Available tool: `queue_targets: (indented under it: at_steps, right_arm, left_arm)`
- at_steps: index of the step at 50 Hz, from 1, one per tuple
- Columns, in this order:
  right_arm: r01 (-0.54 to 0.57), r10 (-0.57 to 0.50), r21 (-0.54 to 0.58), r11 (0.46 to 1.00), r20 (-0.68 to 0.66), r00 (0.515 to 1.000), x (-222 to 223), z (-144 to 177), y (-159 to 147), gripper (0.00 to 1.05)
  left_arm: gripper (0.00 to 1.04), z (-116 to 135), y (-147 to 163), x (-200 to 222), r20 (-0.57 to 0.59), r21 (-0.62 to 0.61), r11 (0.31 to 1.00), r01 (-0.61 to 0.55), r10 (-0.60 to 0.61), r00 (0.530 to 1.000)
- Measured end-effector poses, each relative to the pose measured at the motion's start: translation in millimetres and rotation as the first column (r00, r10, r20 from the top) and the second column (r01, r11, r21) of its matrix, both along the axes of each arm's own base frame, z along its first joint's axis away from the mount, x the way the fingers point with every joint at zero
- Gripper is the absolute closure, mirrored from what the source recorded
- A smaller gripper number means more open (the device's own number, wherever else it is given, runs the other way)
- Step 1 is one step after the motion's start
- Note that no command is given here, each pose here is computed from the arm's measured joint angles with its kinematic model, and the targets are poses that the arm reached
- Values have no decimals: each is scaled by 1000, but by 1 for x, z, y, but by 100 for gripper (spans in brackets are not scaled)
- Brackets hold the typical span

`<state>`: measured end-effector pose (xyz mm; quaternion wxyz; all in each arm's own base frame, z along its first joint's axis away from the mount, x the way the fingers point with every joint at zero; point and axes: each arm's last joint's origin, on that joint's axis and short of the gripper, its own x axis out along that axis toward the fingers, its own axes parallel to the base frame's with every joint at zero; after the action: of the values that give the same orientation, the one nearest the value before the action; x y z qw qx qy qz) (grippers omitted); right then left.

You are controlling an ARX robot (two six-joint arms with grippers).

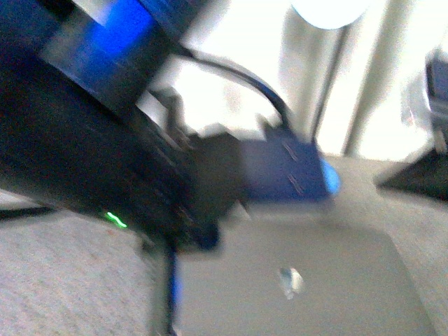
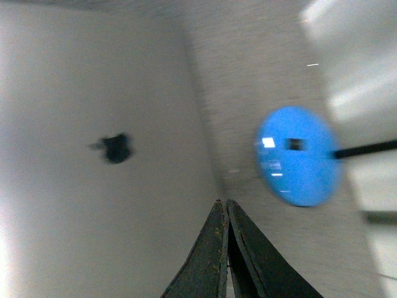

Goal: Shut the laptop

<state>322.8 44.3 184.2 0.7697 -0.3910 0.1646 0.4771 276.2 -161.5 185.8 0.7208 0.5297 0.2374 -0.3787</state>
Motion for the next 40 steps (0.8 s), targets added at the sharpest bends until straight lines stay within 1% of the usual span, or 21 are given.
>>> queue_targets:
  at_steps: [1, 4, 7, 10, 13, 19, 23, 25, 26, 28, 29, 30, 31, 33, 34, 35, 36, 37, 38, 39, 40]
  right_arm:
    - [27, -27, 13, 1000, 42, 999, 2, 8, -2, 102]
    - [113, -123, 71, 991, 160, 979, 6, 30, -8, 102]
    - [181, -212, 140, 973, 258, 943, 7, 53, -14, 102]
    - [232, -300, 240, 943, 307, 903, 2, 79, -21, 102]
    - [252, -348, 298, 921, 339, 874, -8, 100, -26, 102]
    - [284, -398, 318, 904, 391, 830, -20, 118, -38, 102]
    - [321, -439, 327, 889, 409, 800, -24, 121, -51, 102]
    - [367, -486, 334, 868, 424, 764, -27, 121, -65, 102]
    - [382, -503, 339, 860, 425, 753, -28, 121, -71, 102]
    - [405, -528, 350, 845, 422, 737, -30, 121, -79, 102]
    - [431, -559, 365, 825, 418, 716, -31, 122, -83, 102]
    - [474, -617, 406, 782, 397, 679, -33, 122, -87, 102]
    - [495, -643, 417, 762, 399, 653, -35, 121, -89, 102]
    - [570, -762, 517, 639, 328, 558, -42, 119, -96, 102]
    - [581, -784, 539, 610, 307, 539, -45, 119, -97, 102]
    - [595, -819, 580, 556, 261, 512, -50, 116, -98, 102]
    - [602, -842, 615, 509, 211, 496, -56, 113, -99, 102]
    - [606, -858, 644, 466, 161, 488, -61, 110, -99, 102]
    - [608, -861, 650, 456, 150, 486, -64, 108, -99, 102]
    - [611, -871, 677, 411, 93, 483, -69, 105, -99, 102]
    - [612, -875, 691, 384, 60, 481, -74, 102, -97, 102]
  left_arm:
    - [101, 11, 9, -1, 30, -40, 999, -37, 38, 999]
    - [101, 33, 28, -4, 79, -131, 987, -96, 107, 991]
    - [101, 51, 50, -10, 108, -218, 962, -164, 191, 976]
    - [101, 64, 74, -16, 129, -297, 922, -248, 296, 946]
    - [101, 72, 98, -22, 135, -348, 882, -317, 382, 914]
    - [101, 81, 132, -27, 107, -422, 809, -409, 493, 864]
    - [101, 86, 162, -30, 76, -482, 728, -487, 589, 805]
    - [101, 88, 183, -33, 54, -516, 673, -530, 643, 764]
    - [101, 89, 195, -36, 41, -534, 636, -557, 678, 734]
    - [101, 90, 207, -39, 29, -549, 600, -583, 710, 703]
    - [101, 90, 214, -41, 18, -560, 575, -596, 728, 685]
    - [101, 89, 218, -42, 12, -564, 563, -604, 737, 676]
    - [101, 89, 224, -45, 2, -588, 536, -606, 750, 661]
    - [101, 84, 235, -50, 21, -688, 470, -553, 775, 632]
    - [101, 83, 237, -52, 15, -720, 445, -532, 777, 629]
    - [101, 79, 240, -56, 33, -760, 424, -492, 782, 622]
    - [101, 76, 241, -60, 27, -803, 382, -458, 790, 612]
    - [101, 74, 240, -63, 41, -815, 379, -438, 792, 609]
    - [101, 71, 239, -67, 28, -848, 335, -410, 802, 596]
    - [101, 68, 238, -70, 34, -868, 318, -381, 805, 593]
    - [101, 65, 235, -74, 24, -889, 286, -357, 809, 587]
